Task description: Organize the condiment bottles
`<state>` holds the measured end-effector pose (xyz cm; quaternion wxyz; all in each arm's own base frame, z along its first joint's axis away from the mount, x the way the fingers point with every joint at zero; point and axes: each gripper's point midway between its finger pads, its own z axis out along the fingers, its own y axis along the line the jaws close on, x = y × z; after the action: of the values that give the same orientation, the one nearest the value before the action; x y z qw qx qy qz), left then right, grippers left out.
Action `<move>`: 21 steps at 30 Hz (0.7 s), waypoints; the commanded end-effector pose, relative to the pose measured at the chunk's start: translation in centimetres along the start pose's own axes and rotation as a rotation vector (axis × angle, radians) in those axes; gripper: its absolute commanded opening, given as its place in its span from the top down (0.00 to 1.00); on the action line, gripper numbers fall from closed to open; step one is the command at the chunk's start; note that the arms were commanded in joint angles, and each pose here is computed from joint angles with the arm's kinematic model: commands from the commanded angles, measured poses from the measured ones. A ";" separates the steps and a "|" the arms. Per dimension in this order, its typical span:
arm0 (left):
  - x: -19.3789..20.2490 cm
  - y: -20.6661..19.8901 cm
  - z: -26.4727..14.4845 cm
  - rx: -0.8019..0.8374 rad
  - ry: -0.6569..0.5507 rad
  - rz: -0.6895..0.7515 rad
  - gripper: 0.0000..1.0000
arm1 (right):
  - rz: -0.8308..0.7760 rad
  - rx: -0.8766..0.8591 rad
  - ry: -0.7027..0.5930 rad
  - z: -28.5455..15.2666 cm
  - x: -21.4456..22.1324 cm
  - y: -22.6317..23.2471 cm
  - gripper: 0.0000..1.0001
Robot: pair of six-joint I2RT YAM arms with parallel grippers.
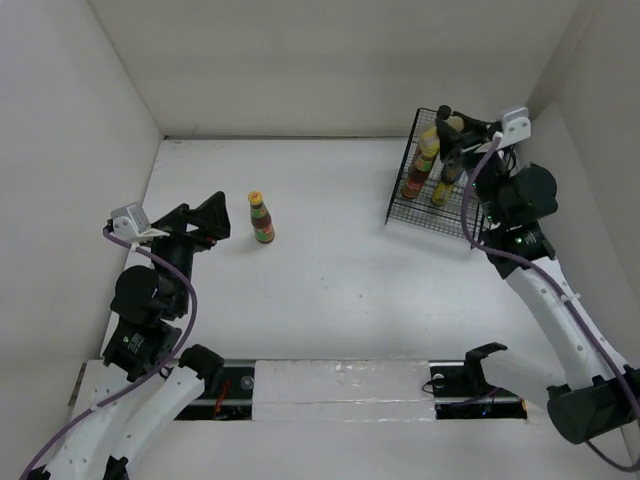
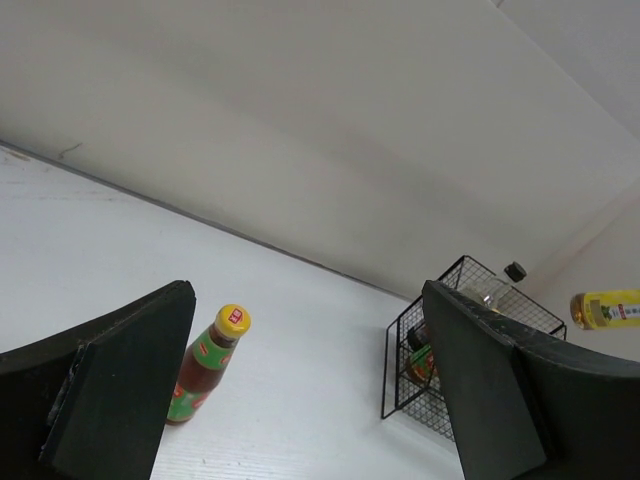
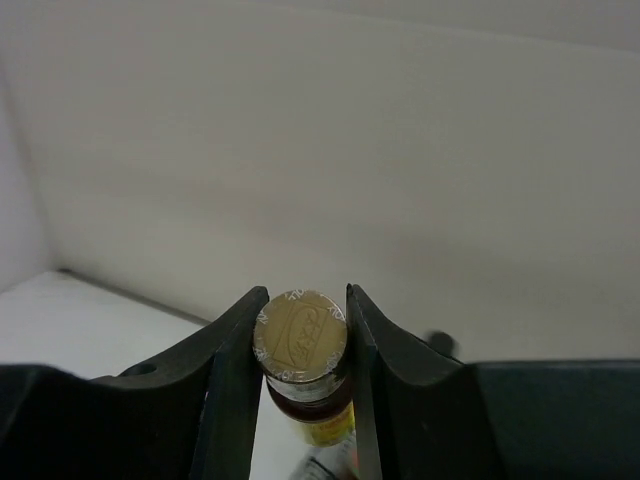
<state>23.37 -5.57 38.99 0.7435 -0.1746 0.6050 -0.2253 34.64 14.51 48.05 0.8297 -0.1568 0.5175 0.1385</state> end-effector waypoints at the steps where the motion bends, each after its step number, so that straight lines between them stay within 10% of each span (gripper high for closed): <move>1: -1.1 -1.1 0.1 0.038 -0.029 -0.025 0.07 | -0.050 0.267 0.154 -1.6 4.6 -7.9 0.82; 10: -0.4 -1.2 0.5 0.040 -0.009 -0.016 0.07 | -0.060 0.468 0.258 -2.7 8.5 -18.6 0.85; 21: -0.3 -1.0 0.7 0.027 -0.006 -0.012 0.07 | -0.022 0.476 0.262 -2.2 11.9 -21.2 0.85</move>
<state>24.05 -6.36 38.35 0.7351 -0.1642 0.6180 -0.2253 45.91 -5.11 31.14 0.6858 0.0279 0.7268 -0.0262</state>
